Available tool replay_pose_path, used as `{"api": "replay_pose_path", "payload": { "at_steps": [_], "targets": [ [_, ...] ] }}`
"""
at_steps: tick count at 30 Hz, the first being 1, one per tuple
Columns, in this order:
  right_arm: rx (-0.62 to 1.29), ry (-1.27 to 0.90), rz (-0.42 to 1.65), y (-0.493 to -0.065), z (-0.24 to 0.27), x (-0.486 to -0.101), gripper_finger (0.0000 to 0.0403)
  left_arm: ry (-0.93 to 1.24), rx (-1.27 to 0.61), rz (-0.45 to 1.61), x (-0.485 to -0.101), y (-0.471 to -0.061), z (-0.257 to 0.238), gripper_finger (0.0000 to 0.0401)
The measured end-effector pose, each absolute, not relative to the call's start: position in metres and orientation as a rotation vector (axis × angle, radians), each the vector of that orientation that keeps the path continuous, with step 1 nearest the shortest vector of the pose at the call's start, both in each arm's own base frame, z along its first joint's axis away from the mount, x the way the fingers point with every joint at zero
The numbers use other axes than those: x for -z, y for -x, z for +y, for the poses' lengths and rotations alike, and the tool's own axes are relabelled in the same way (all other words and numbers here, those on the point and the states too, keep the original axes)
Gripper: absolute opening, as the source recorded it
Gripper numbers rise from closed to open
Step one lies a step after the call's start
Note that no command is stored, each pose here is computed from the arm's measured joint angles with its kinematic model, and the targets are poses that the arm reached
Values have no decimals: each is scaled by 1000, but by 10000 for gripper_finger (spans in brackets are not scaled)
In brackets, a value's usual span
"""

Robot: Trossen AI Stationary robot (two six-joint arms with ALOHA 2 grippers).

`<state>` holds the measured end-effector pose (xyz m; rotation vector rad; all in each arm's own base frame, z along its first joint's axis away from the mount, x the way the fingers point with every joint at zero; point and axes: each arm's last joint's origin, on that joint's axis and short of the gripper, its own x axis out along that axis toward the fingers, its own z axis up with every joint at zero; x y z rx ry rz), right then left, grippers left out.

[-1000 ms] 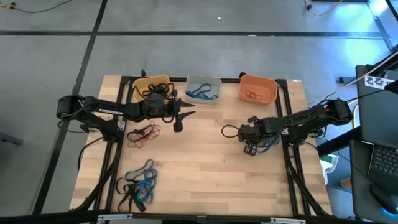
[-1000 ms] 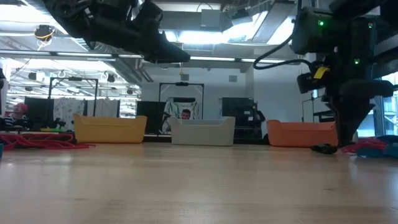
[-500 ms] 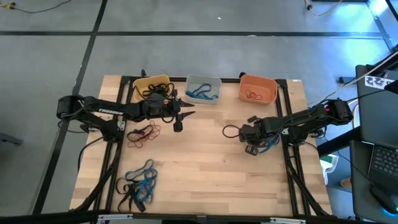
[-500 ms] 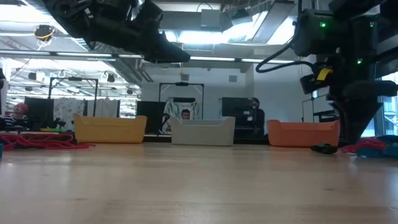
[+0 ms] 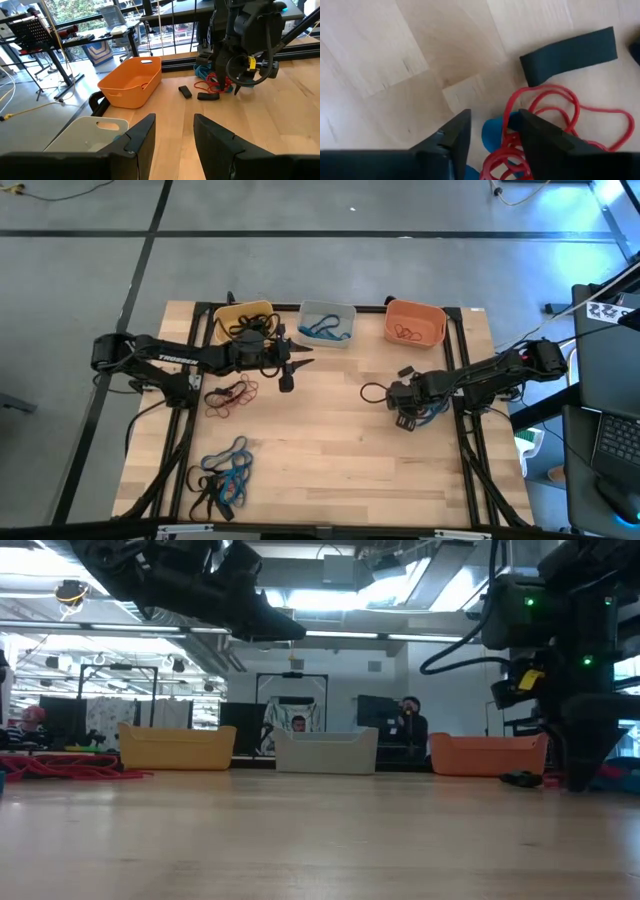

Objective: Sort rubber bands into baskets
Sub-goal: Put the red rubber band into the orange bin

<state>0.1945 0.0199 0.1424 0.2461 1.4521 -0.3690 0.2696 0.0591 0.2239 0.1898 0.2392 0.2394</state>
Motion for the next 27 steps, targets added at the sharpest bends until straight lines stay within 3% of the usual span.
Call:
{"api": "replay_pose_path", "payload": {
  "at_steps": [9, 13, 22, 27],
  "targets": [
    [329, -217, 1430, -199, 20, -146, 39, -190, -239, 239, -224, -270, 59, 130],
    [319, -212, 1420, -206, 21, -157, 8, -190, -239, 239, -224, -270, 59, 130],
    [331, -217, 1409, -211, 22, -167, 31, -190, -239, 240, -224, -270, 59, 130],
    [348, -235, 1407, -211, 22, -167, 69, -189, -239, 245, -223, -270, 59, 130]
  ]
}}
